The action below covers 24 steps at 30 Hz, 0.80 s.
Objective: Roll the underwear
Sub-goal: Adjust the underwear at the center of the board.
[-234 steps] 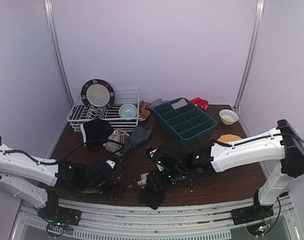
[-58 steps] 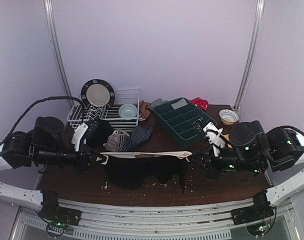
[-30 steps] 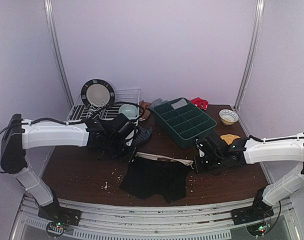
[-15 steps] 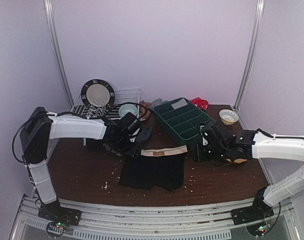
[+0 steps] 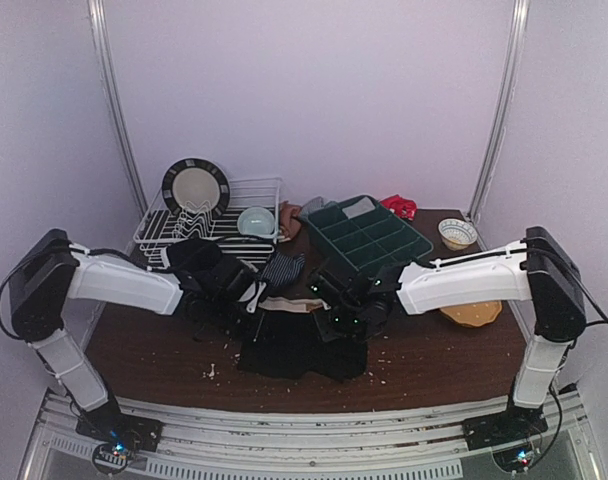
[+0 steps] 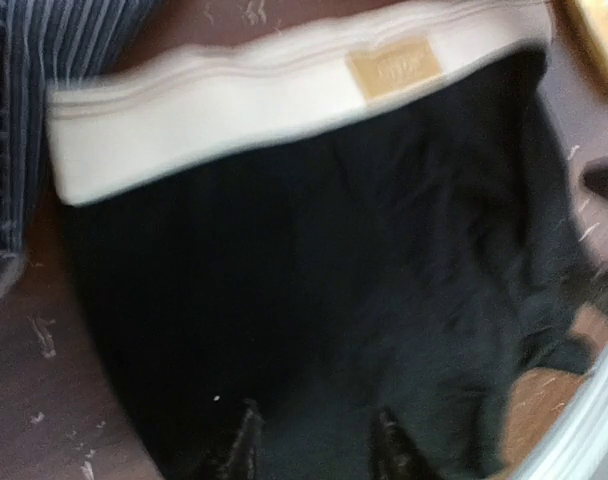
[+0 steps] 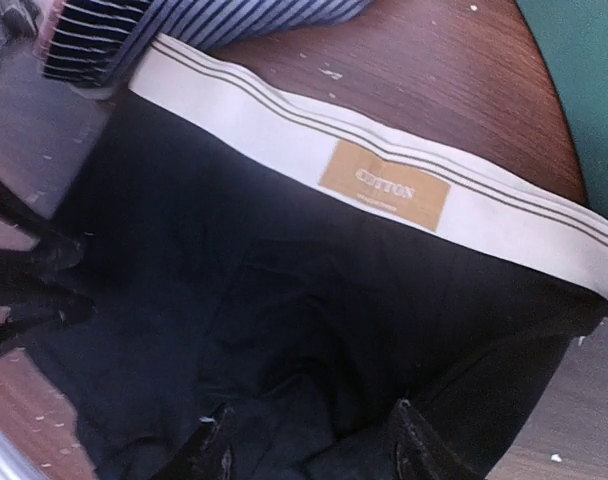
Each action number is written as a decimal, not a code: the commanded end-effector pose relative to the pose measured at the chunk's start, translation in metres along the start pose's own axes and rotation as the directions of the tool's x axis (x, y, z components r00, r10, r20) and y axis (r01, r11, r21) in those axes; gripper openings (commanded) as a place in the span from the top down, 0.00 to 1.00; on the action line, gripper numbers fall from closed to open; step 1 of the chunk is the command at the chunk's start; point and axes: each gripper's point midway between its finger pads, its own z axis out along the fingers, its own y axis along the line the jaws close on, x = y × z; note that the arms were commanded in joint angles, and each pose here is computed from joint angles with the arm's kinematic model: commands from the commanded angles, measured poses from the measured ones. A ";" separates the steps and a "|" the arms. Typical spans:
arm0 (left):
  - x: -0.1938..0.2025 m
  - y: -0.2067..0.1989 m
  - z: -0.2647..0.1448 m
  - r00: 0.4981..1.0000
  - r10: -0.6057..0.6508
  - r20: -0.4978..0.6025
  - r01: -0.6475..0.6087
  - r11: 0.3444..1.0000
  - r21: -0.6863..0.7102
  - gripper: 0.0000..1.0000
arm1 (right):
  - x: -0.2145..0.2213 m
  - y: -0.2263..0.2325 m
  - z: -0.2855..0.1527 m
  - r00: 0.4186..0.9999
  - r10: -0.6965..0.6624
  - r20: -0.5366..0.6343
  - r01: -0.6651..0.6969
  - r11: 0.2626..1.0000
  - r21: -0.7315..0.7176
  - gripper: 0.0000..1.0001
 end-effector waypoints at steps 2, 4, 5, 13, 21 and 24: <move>0.013 -0.009 0.032 0.997 -0.072 -0.029 0.075 0.992 0.101 0.75 | 0.028 -0.019 0.006 0.993 -0.085 -0.077 0.097 0.981 0.166 0.47; 0.021 -0.002 0.038 0.996 -0.084 -0.041 0.087 0.993 0.083 0.77 | 0.037 -0.024 0.010 0.992 -0.084 -0.097 0.101 0.976 0.194 0.47; 0.023 0.000 0.039 0.995 -0.085 -0.042 0.088 0.993 0.077 0.78 | 0.042 -0.027 0.013 0.991 -0.080 -0.107 0.100 0.974 0.205 0.47; 0.033 0.009 0.040 0.995 -0.083 -0.057 0.086 0.995 0.046 0.81 | 0.062 -0.037 0.021 0.985 -0.057 -0.160 0.095 0.966 0.240 0.61; 0.039 0.011 0.035 0.995 -0.078 -0.066 0.080 0.996 0.039 0.83 | 0.074 -0.047 0.021 0.985 -0.037 -0.169 0.080 0.963 0.258 0.94; 0.041 0.011 0.032 0.995 -0.074 -0.073 0.077 0.996 0.042 0.84 | 0.063 -0.048 0.004 0.996 -0.011 -0.094 0.033 0.971 0.237 1.00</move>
